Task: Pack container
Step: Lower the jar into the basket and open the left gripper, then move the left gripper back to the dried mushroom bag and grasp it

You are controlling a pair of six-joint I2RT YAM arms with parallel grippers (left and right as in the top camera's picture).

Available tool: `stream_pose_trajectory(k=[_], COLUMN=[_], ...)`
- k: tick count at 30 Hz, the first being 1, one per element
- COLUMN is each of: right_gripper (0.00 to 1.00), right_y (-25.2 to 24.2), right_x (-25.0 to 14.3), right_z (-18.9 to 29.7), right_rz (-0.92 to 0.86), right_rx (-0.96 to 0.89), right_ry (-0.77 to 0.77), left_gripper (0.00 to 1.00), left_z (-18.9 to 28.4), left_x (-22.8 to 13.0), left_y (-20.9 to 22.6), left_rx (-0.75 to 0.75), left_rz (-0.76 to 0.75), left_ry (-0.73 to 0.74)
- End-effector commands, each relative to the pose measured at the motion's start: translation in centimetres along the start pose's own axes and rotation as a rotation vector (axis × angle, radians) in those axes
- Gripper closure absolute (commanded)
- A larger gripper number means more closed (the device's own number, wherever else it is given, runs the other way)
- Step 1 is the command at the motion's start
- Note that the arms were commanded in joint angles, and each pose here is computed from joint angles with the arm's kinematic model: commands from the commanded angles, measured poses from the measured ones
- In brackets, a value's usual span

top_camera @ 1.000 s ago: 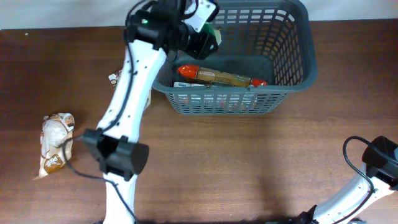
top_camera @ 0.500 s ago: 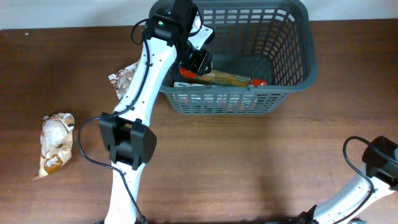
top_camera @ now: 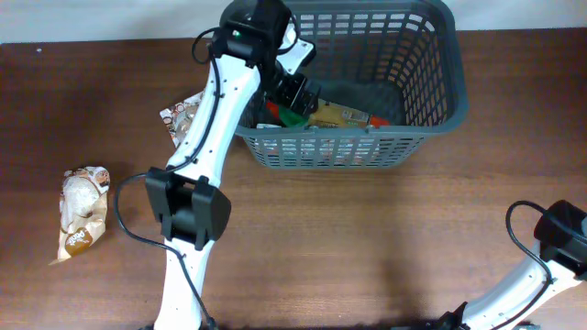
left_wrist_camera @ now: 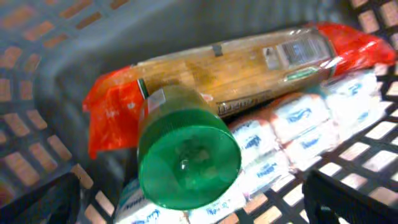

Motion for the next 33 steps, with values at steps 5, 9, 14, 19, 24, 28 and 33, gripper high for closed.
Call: stream_pose_trajectory(k=[5, 9, 14, 19, 24, 28, 33], right_gripper=[0.01, 0.01, 0.01, 0.01, 0.01, 0.01, 0.01], right_y=[0.0, 0.0, 0.0, 0.0, 0.0, 0.0, 0.0], right_x=[0.0, 0.0, 0.0, 0.0, 0.0, 0.0, 0.0], right_z=[0.0, 0.0, 0.0, 0.0, 0.0, 0.0, 0.0], right_rz=[-0.006, -0.006, -0.006, -0.007, -0.006, -0.006, -0.006], right_rx=[-0.001, -0.002, -0.002, -0.002, -0.001, -0.001, -0.001], right_ry=[-0.001, -0.001, -0.001, -0.002, -0.002, -0.001, -0.001], left_gripper=[0.01, 0.01, 0.01, 0.01, 0.01, 0.01, 0.01], left_z=[9.3, 15.5, 20.2, 20.5, 21.1, 21.7, 22.6], left_x=[4.6, 5.9, 3.9, 0.4, -0.2, -0.7, -1.6], left_y=[-1.3, -0.6, 4.3, 9.3, 11.4, 13.2, 15.6], left_rx=[0.008, 0.018, 0.191, 0.296, 0.292, 0.309, 0.379], left_rz=[0.007, 0.100, 0.267, 0.431, 0.602, 0.671, 0.724], left_ry=[-0.285, -0.458, -0.525, -0.427, -0.455, -0.470, -0.482])
Point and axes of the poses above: each gripper's point midway between its finger pads, its own z axis back along the fingers, its own y axis along the line the jaws close on, x = y × z, the point moved 1 cm from there along z, back along the fingers, and after that the axes turned 8 degrees about z, right-handed, at the moved point
